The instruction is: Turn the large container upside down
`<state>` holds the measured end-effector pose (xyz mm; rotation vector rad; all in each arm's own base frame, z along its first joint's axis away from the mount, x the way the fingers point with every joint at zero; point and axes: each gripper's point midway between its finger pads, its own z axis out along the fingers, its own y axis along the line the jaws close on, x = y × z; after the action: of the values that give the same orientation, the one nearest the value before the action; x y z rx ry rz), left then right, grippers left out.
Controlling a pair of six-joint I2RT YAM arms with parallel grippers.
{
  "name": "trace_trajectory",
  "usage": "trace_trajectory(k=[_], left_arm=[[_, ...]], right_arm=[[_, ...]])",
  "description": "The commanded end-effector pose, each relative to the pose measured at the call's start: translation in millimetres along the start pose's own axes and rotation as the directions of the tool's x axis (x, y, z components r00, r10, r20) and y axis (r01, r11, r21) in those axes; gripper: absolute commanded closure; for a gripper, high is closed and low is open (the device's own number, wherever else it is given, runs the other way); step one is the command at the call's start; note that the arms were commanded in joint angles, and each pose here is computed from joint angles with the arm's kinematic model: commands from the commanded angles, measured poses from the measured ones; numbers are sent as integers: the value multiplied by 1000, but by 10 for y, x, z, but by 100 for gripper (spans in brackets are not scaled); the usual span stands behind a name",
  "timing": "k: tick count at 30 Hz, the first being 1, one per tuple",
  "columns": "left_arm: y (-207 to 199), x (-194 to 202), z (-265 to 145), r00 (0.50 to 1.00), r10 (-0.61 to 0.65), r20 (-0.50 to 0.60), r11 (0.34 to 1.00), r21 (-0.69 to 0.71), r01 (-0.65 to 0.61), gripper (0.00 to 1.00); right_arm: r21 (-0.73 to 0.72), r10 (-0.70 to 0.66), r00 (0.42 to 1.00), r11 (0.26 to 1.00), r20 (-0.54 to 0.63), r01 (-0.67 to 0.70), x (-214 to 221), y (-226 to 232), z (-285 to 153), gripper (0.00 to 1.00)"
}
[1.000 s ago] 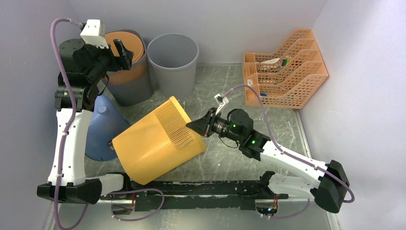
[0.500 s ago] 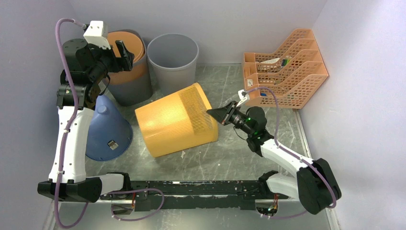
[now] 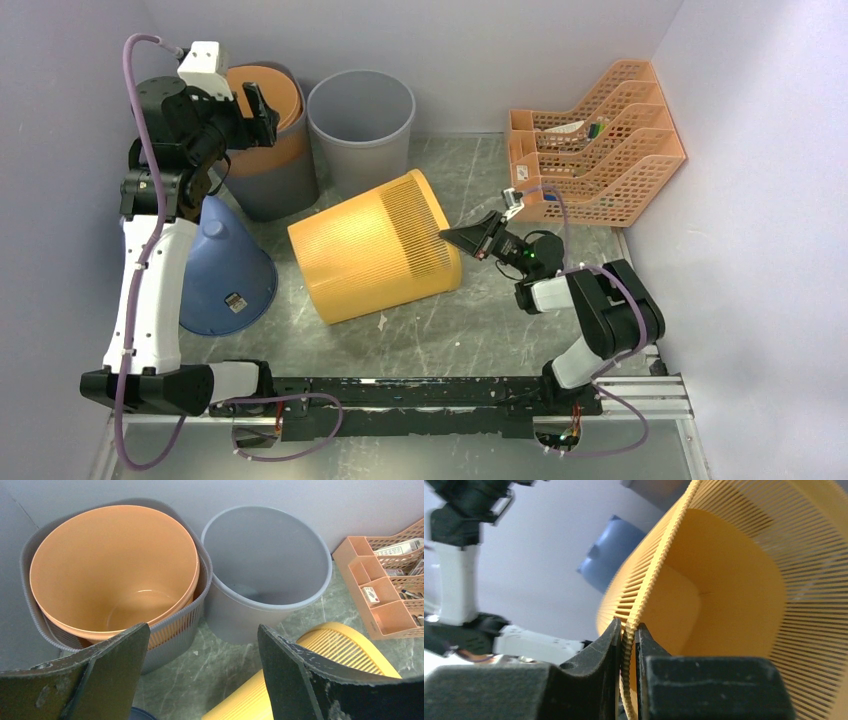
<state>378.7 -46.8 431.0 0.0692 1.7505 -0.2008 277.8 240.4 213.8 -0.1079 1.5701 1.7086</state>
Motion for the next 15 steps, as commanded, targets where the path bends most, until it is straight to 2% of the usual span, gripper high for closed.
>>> trace_trajectory(k=[1, 6, 9, 15], left_arm=[[-14, -189, -64, 999, 20, 37, 1000, -15, -20, 10], [-16, -185, -46, 999, 21, 32, 1000, -20, -20, 10], [-37, -193, -37, 999, 18, 32, 1000, -14, -18, 10], [-29, -232, -48, 999, 32, 30, 999, -28, -31, 10]], right_arm=[[-139, 71, 986, 986, -150, -92, 379, 251, -140, 100], [-279, -12, 981, 959, -191, -43, 466, 683, 70, 100], [-337, -36, 987, 941, -157, -19, 389, 879, 194, 100], [-342, -25, 992, 939, -120, -18, 249, 834, 356, 100]])
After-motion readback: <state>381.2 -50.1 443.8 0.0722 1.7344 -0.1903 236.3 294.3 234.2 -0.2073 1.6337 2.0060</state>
